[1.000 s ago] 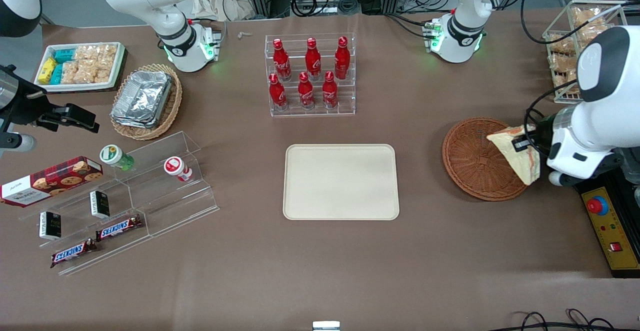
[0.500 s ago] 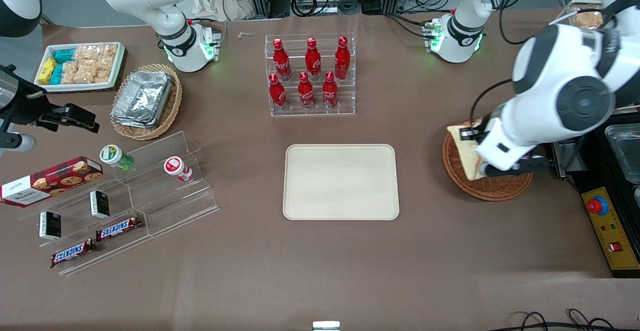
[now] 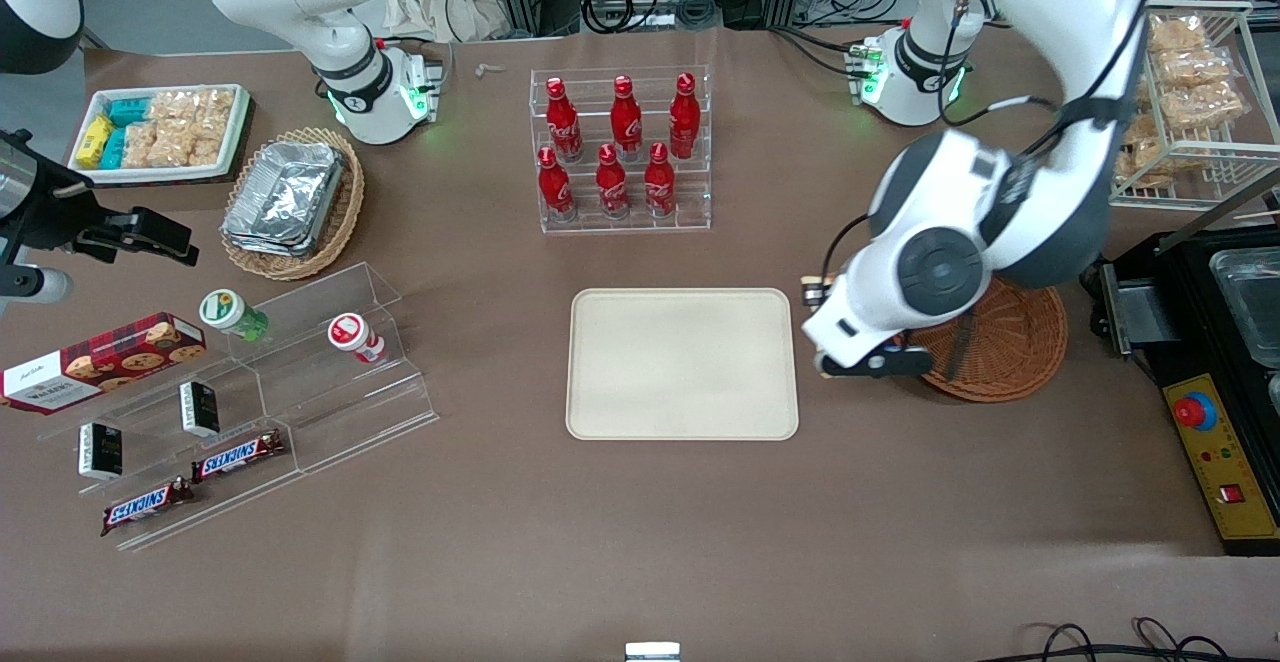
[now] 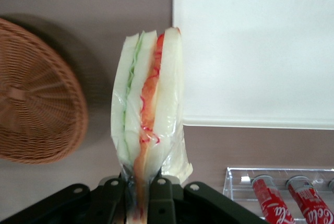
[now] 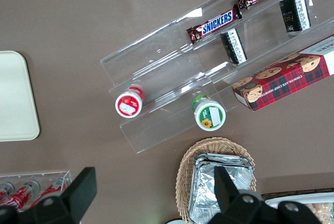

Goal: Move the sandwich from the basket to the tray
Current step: 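Carry the sandwich over the cream tray and lower it onto it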

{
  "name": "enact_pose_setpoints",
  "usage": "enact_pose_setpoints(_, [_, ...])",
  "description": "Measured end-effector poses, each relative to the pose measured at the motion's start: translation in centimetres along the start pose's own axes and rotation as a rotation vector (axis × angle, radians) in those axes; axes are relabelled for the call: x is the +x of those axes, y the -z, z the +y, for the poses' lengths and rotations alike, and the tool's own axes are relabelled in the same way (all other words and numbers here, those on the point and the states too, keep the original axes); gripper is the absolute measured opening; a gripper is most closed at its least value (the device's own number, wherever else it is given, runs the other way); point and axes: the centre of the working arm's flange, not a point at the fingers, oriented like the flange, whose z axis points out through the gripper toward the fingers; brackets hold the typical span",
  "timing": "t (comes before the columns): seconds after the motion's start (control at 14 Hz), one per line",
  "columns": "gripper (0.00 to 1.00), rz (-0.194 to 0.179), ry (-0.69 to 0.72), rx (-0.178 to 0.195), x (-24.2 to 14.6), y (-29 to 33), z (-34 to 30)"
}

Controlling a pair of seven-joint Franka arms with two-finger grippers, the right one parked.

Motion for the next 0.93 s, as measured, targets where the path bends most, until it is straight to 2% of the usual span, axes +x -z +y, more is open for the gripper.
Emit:
enact_pose_setpoints(0.14, [0.15, -0.008, 0.036, 0.007, 1.0, -3.2, 2.3])
enact_pose_setpoints(0.36, [0.15, 0.01, 0.061, 0.006, 2.7, -6.7, 4.0])
enact_pose_setpoints(0.64, [0.15, 0.058, 0.039, 0.011, 3.9, -9.1, 5.7])
enact_pose_setpoints(0.79, [0.15, 0.068, 0.043, 0.006, 4.4, -10.6, 6.5])
enact_pose_setpoints(0.93, [0.15, 0.068, 0.058, 0.024, 4.9, -12.5, 7.0])
